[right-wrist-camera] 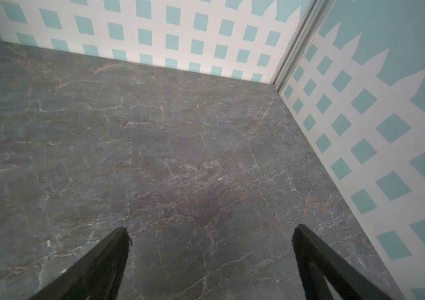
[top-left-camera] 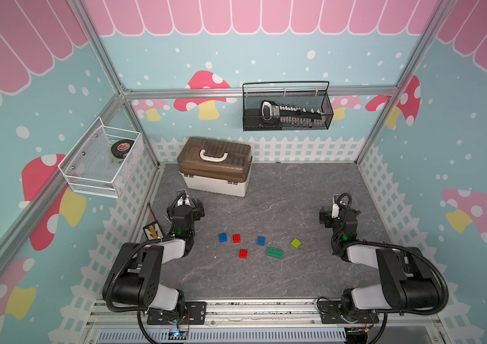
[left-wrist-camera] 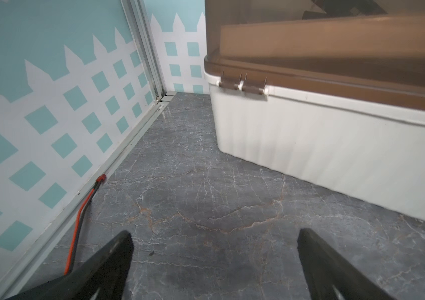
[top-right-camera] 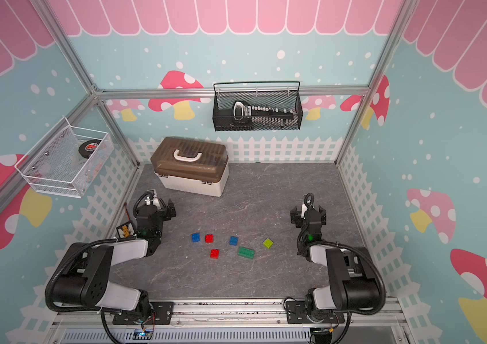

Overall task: Assemble the letter y with lego
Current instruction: Adjust the lego brick at the center of the board.

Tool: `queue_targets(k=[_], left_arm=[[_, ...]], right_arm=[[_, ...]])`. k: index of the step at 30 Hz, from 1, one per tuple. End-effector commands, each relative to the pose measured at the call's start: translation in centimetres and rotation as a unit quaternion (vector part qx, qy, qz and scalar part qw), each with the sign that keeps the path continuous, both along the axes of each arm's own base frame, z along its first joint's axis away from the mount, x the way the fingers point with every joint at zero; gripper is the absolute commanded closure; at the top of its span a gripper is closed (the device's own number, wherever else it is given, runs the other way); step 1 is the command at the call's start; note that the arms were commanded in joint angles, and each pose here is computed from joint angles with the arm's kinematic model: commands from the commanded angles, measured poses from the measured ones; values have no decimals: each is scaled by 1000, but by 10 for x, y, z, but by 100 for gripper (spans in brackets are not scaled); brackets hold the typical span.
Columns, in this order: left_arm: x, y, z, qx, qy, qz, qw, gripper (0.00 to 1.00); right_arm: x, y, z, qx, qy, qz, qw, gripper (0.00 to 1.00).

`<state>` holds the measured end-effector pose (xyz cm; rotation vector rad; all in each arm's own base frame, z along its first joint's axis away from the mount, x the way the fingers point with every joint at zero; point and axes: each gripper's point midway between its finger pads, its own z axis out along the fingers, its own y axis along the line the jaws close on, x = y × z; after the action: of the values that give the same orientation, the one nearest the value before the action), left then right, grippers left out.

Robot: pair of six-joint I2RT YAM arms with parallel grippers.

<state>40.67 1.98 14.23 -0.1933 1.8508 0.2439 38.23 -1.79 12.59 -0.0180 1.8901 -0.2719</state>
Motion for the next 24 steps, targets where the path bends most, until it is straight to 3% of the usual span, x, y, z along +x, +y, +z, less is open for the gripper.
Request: queue_targets(k=[1,5,8,10,13,17,20,24], left_arm=[[3,3,24,-2,31,24,999,1],[2,-10,40,-67,52,12,996,1],[-3,-25,53,-173,47,4,984,1],[-6,-45,59,-254,42,-38,966,1],[-16,-63,57,-331,38,-80,939,1],[-38,-79,40,-336,105,-95,931,6],[-59,-106,28,-322,155,-123,926,10],[-91,-140,6,-296,215,-162,916,17]], right_arm=[[2,2,33,30,-6,-1,1000,1],[-5,16,67,129,-17,12,991,1],[-20,7,69,244,9,-65,968,1],[-18,28,71,270,23,-9,963,1],[-17,68,68,312,71,84,944,12],[-29,99,57,331,132,137,924,21],[-44,117,47,298,167,154,927,22],[-65,143,22,273,237,180,915,28]])
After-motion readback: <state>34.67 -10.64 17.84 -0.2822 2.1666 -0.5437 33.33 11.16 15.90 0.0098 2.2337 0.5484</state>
